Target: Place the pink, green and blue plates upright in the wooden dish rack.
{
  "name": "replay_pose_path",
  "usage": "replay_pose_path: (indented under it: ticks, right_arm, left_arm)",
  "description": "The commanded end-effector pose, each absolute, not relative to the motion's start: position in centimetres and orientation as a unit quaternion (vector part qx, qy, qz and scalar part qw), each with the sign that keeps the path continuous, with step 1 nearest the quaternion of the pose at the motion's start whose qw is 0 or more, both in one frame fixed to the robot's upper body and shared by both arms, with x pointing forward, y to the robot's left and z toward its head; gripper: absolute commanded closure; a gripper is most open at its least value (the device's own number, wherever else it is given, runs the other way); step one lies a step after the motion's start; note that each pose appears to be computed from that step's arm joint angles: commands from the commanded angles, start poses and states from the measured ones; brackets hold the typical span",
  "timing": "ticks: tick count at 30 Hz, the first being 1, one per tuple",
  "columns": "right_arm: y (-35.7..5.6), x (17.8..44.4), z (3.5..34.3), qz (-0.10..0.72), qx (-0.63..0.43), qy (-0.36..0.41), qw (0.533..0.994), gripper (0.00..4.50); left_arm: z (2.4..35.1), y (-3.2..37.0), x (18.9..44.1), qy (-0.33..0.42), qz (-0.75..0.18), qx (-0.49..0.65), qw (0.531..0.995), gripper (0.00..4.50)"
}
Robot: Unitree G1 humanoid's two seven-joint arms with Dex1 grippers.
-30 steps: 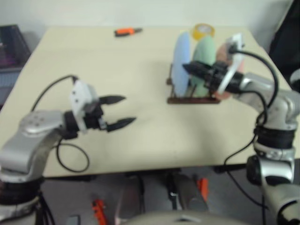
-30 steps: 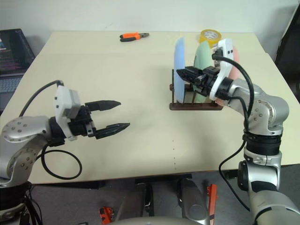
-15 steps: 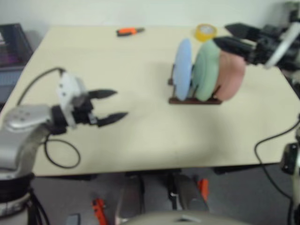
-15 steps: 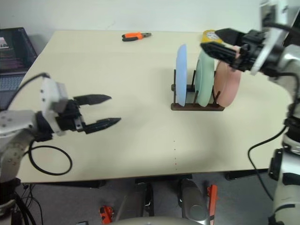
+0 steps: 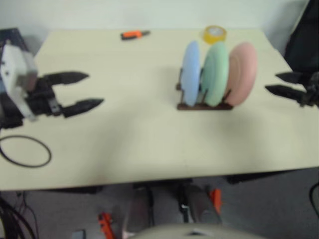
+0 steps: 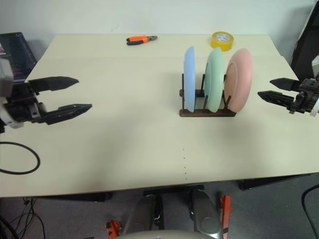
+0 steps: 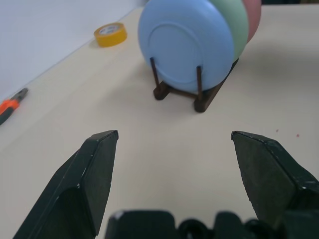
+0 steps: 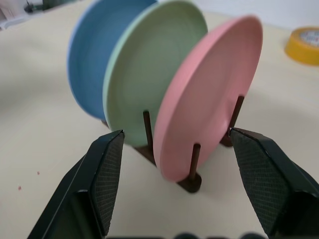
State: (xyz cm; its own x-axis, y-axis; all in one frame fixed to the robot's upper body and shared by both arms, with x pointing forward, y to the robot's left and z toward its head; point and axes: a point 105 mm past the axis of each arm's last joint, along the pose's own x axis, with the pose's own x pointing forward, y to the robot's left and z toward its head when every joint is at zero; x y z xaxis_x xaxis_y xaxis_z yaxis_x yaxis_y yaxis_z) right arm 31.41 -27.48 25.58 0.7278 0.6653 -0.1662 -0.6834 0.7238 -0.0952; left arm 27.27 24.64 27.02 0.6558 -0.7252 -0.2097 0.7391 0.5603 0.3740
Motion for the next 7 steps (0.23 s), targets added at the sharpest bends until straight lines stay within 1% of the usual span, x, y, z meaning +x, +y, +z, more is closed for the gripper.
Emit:
replay_pose_path:
  ticks: [1, 5, 7]
  right_arm:
    - [-27.7, 31.0, 26.9, 0.356, -0.094, 0.029, 0.929, 0.85]
    - [-27.7, 31.2, 24.7, 0.357, -0.076, 0.048, 0.930, 0.85]
    - [-27.6, 31.5, 24.5, 0.358, -0.066, 0.046, 0.930, 0.85]
  left_arm:
    - [29.3, 25.6, 26.7, 0.000, -0.393, 0.259, 0.882, 0.49]
    - [29.1, 26.1, 25.7, 0.014, -0.388, 0.258, 0.885, 0.49]
    - [29.0, 26.4, 25.1, 0.030, -0.378, 0.261, 0.888, 0.49]
